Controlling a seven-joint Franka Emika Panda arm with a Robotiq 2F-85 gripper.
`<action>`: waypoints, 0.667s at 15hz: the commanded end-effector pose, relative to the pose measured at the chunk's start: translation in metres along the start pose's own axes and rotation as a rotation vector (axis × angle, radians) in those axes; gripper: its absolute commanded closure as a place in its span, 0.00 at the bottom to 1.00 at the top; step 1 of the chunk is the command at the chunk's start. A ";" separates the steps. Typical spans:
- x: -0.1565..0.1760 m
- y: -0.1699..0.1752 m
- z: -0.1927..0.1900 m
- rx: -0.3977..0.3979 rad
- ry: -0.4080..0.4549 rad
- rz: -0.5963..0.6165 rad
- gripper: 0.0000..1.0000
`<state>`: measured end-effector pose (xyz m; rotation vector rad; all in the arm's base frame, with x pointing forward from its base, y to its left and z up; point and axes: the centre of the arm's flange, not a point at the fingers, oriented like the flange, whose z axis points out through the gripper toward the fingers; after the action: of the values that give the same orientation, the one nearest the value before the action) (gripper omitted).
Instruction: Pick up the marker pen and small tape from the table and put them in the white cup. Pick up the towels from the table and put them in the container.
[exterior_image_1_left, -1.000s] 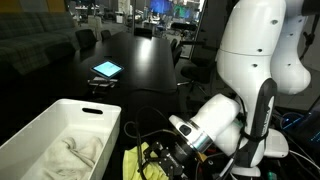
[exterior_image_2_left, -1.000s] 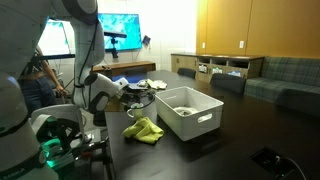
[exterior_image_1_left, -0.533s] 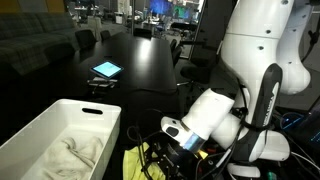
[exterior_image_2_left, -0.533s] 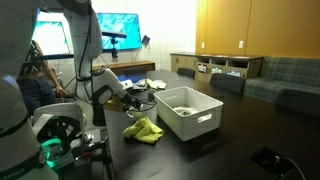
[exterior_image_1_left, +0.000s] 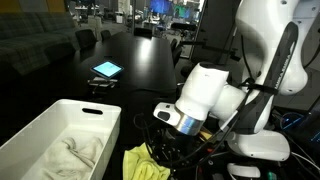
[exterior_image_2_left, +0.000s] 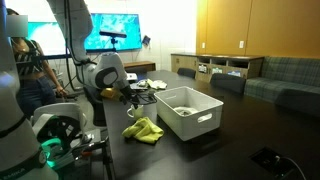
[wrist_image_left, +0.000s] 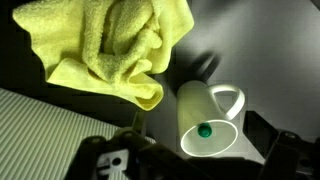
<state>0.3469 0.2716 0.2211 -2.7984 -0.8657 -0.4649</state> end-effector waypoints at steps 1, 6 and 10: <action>0.017 -0.004 -0.034 0.027 -0.116 0.058 0.00; 0.040 0.002 -0.019 0.044 -0.291 0.154 0.00; 0.044 0.030 -0.006 0.046 -0.367 0.215 0.00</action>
<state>0.3794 0.2720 0.2434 -2.9299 -0.6573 0.0335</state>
